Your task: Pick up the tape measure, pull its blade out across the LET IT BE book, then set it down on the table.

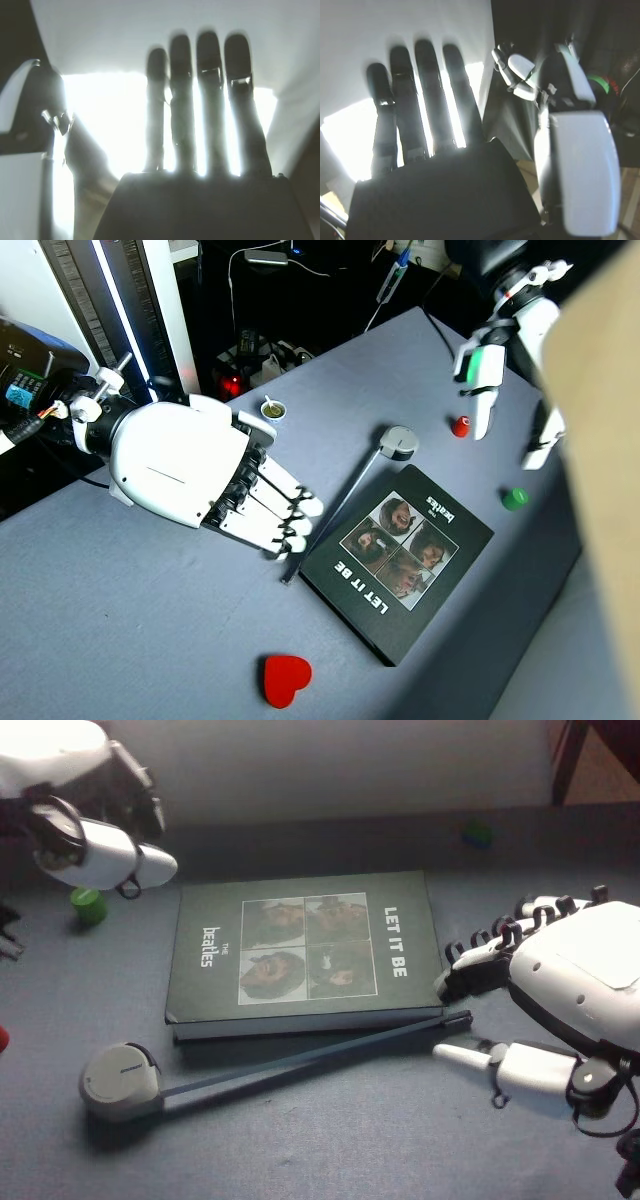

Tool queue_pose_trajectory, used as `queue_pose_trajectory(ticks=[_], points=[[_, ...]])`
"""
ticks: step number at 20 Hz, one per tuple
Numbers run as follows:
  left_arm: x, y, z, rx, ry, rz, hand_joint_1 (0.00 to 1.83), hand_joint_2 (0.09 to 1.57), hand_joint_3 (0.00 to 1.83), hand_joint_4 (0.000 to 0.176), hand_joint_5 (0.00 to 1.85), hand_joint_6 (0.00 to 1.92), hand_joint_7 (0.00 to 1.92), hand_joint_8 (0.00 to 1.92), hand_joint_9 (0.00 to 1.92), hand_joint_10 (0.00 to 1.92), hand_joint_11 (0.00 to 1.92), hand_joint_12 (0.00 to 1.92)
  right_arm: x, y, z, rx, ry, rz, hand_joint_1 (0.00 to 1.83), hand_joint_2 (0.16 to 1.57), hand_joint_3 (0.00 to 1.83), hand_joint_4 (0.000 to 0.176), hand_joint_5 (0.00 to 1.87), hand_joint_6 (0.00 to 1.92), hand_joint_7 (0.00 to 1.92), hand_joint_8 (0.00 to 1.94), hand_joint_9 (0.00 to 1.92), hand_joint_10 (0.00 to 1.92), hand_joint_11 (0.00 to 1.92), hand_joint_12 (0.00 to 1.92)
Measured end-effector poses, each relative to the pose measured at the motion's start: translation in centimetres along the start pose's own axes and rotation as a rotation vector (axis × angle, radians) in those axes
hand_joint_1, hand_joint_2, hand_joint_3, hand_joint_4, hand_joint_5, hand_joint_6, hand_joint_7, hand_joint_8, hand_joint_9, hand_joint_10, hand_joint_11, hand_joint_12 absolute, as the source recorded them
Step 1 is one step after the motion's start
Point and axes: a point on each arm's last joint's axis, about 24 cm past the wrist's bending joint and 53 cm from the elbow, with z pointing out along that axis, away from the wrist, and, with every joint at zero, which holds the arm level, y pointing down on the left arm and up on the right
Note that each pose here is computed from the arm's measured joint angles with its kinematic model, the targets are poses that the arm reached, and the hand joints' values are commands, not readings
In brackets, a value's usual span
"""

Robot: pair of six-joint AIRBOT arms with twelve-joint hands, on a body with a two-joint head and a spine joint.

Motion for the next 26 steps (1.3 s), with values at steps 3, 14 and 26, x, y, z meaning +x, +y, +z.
queue_pose_trajectory(ticks=[3, 14, 26], points=[[2.6, -2.2, -1.6, -0.048, 0.031, -0.012, 1.01, 1.07, 0.0, 0.0, 1.01, 1.92, 0.99, 1.92, 1.05, 1.92, 1.12, 1.92, 0.3, 0.1, 0.0, -0.003, -0.002, 0.001, 0.95, 1.18, 0.0, 0.0, 1.17, 1.92, 1.42, 1.94, 1.64, 1.92, 1.86, 1.92], [10.1, -2.0, -4.9, -0.216, 0.036, -0.228, 0.79, 1.26, 0.01, 0.0, 1.29, 1.92, 1.39, 1.92, 1.46, 1.92, 1.56, 1.92, -0.4, 0.5, 2.3, 0.065, -0.119, -0.02, 0.96, 1.34, 0.01, 0.176, 1.33, 1.92, 1.49, 1.94, 1.67, 1.92, 1.87, 1.92], [10.7, -1.8, -5.5, -0.249, 0.012, -0.303, 0.79, 1.25, 0.0, 0.0, 1.26, 1.92, 1.34, 1.92, 1.41, 1.92, 1.51, 1.92, 0.8, 2.9, 3.4, 0.066, -0.117, -0.017, 0.9, 1.32, 0.0, 0.176, 1.3, 1.92, 1.47, 1.94, 1.69, 1.92, 1.92, 1.92]])
